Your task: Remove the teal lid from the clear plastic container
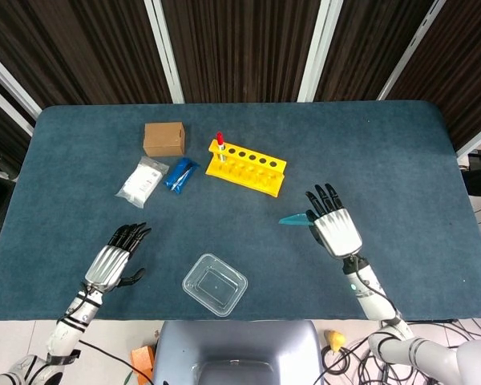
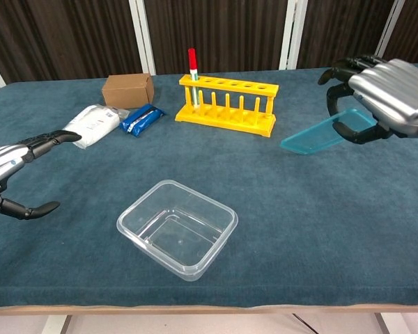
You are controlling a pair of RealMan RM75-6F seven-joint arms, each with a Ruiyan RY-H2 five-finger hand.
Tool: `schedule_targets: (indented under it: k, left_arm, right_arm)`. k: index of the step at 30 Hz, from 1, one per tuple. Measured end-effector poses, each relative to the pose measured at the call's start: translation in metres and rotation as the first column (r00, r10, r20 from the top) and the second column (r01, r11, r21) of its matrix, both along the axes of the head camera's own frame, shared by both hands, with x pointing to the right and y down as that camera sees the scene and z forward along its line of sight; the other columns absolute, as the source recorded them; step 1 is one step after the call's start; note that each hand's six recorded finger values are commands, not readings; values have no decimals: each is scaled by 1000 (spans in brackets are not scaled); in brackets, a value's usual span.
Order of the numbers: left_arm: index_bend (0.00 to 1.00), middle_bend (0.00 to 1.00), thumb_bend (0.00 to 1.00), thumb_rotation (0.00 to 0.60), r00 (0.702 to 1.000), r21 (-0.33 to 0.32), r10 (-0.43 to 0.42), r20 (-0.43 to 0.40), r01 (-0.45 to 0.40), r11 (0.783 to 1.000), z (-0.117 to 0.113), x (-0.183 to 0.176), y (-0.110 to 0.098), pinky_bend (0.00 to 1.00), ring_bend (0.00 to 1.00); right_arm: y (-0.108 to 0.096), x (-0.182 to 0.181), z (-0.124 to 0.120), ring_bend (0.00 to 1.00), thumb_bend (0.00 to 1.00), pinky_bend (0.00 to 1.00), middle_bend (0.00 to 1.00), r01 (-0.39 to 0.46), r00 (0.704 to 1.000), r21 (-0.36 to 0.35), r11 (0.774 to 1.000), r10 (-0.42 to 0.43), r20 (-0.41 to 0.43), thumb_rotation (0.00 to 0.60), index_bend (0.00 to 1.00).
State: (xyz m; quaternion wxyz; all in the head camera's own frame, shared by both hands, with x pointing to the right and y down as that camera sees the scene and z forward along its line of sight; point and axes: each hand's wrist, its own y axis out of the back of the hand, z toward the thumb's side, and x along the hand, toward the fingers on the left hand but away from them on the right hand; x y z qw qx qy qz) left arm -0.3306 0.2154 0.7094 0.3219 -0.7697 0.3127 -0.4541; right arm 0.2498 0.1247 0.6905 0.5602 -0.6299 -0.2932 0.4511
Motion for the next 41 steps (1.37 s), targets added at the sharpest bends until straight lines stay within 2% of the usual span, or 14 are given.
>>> schedule_targets:
  k: [1,2,4,7,11,16,19,21,24,28,30,35,38,41]
  left_arm:
    - [0,0,313,600,1000,1,1,-2,-1,1000,-1,0,1,63,0]
    - [0,0,313,600,1000,1,2,-5,-2,1000,-2,0,1,61,0]
    - [0,0,313,600,1000,-5,2,-13,-2,1000,-4,1,3,55,0]
    - [0,0,312,600,1000,-14,4,-25,-4,1000,-8,2,6,52,0]
    - [0,0,306,600,999,-10,11,-35,-12,1000,-18,3,10,51,0]
    - [0,0,304,600,999,-14,16,-33,-17,1000,-33,-2,13,51,0]
    - [0,0,304,600,999,-30,19,-27,-20,999,-41,-5,16,52,0]
    - [0,0,305,600,1000,-39,25,-15,-25,999,-48,-8,18,51,0]
    - [0,0,310,600,999,-45,34,22,-33,998,-61,-15,22,35,0]
    - [0,0,313,600,992,-15,11,123,-10,1000,-83,-37,28,25,0]
    - [0,0,313,600,986,6,-26,167,25,1000,-94,-50,32,24,0]
    - [0,0,325,600,972,68,-115,205,103,992,-119,-76,44,20,0]
    - [0,0,325,600,974,86,-107,201,91,992,-125,-78,45,20,0]
    - [0,0,325,600,979,105,-94,179,76,992,-132,-73,47,19,0]
  right_arm:
    - [4,3,7,23,304,70,81,-10,1000,-33,999,10,6,600,141]
    - [8,5,12,8,249,45,43,-16,1000,-60,998,16,10,600,62]
    - [15,8,21,0,157,8,1,-21,1000,-121,992,23,11,600,0]
    - [25,8,25,0,98,0,0,-12,1000,-206,979,13,4,600,0]
    - [40,3,15,0,82,0,0,14,999,-309,951,-4,32,600,0]
    - [64,1,-14,0,67,0,0,68,997,-448,892,-40,71,600,0]
    - [73,11,-36,0,52,0,0,93,996,-487,868,-81,46,600,0]
    - [76,20,-49,0,53,0,0,93,995,-485,870,-98,14,600,0]
    - [78,36,-67,0,71,0,0,58,997,-443,895,-78,-28,600,0]
    - [85,74,-97,0,72,0,0,-66,996,-337,939,39,-85,600,0]
    - [91,95,-112,0,73,0,0,-139,989,-290,947,118,-90,600,0]
    - [114,157,-155,0,76,0,0,-327,945,-161,931,321,-62,600,0]
    - [120,175,-165,0,76,0,0,-354,935,-115,928,347,-71,600,0]
    - [123,176,-163,0,76,0,0,-349,937,-134,928,342,-70,600,0]
